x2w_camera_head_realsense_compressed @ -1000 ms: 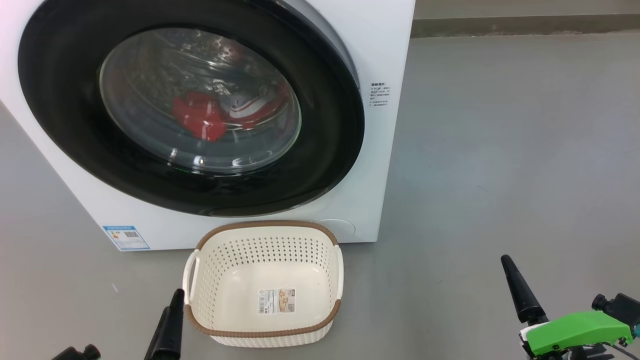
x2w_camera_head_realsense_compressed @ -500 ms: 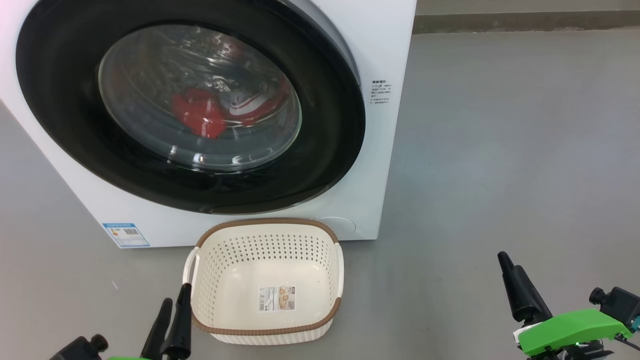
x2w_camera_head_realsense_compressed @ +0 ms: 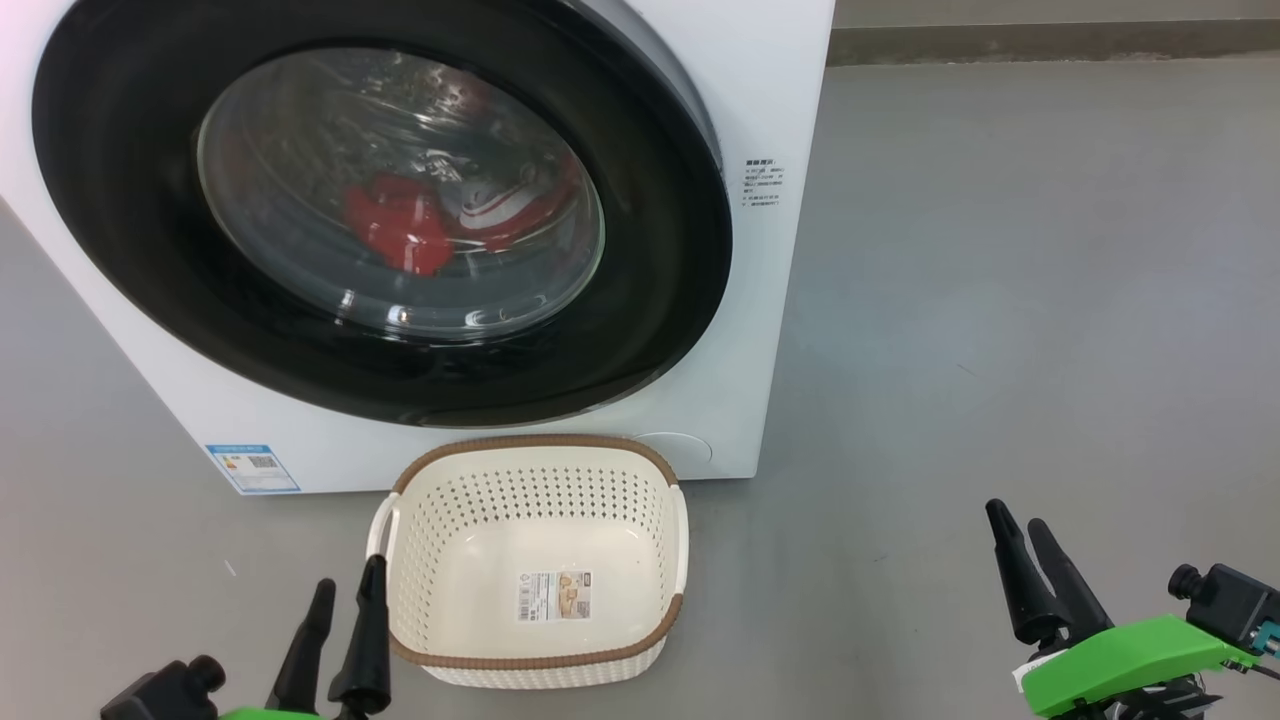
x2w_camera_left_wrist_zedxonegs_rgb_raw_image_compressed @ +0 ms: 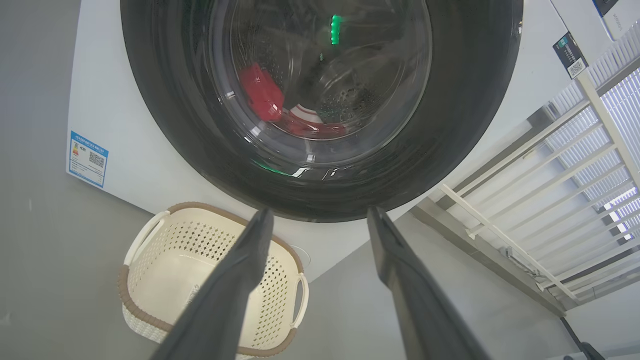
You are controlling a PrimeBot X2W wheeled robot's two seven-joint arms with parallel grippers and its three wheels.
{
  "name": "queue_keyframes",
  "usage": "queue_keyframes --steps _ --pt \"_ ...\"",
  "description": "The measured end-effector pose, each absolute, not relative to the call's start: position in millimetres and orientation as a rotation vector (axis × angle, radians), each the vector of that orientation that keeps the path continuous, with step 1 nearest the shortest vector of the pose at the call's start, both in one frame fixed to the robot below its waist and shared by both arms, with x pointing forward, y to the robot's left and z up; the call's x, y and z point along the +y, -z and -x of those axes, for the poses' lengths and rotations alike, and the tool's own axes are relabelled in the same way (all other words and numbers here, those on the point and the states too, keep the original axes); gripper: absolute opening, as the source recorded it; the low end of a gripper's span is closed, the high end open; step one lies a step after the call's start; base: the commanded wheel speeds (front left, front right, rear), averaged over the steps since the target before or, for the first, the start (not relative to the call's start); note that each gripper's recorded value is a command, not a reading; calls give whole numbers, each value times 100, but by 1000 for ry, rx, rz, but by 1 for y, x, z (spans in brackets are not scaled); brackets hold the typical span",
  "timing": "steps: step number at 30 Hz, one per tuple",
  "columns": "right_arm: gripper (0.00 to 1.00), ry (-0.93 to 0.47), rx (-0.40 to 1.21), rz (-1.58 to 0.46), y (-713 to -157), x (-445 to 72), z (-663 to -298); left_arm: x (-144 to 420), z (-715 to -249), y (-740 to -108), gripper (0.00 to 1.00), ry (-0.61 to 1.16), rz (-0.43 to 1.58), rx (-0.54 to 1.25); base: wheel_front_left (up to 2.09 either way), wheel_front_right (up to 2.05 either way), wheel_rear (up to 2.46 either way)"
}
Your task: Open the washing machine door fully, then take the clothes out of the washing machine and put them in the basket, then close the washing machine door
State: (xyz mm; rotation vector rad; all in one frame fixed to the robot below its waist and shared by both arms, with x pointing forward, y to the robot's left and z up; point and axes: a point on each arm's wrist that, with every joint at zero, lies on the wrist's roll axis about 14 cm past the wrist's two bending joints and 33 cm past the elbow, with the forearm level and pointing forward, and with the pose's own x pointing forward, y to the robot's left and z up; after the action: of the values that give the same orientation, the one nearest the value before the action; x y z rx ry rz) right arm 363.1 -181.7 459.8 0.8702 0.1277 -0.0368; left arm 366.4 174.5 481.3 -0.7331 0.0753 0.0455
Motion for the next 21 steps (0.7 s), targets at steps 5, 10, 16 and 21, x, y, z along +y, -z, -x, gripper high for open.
queue_keyframes --steps 5,10,16,21 --pt "100 16 125 -818 -462 -178 -363 173 -367 -486 100 -34 672 59 0 0 0" --pt "100 2 112 -770 -465 -176 -363 171 -367 -491 100 -24 610 37 0 0 0" --pt "100 -7 96 -722 -468 -176 -364 170 -368 -495 100 -12 548 22 0 0 0" --pt "100 -11 87 -686 -469 -177 -364 170 -365 -496 100 -10 485 12 0 0 0"
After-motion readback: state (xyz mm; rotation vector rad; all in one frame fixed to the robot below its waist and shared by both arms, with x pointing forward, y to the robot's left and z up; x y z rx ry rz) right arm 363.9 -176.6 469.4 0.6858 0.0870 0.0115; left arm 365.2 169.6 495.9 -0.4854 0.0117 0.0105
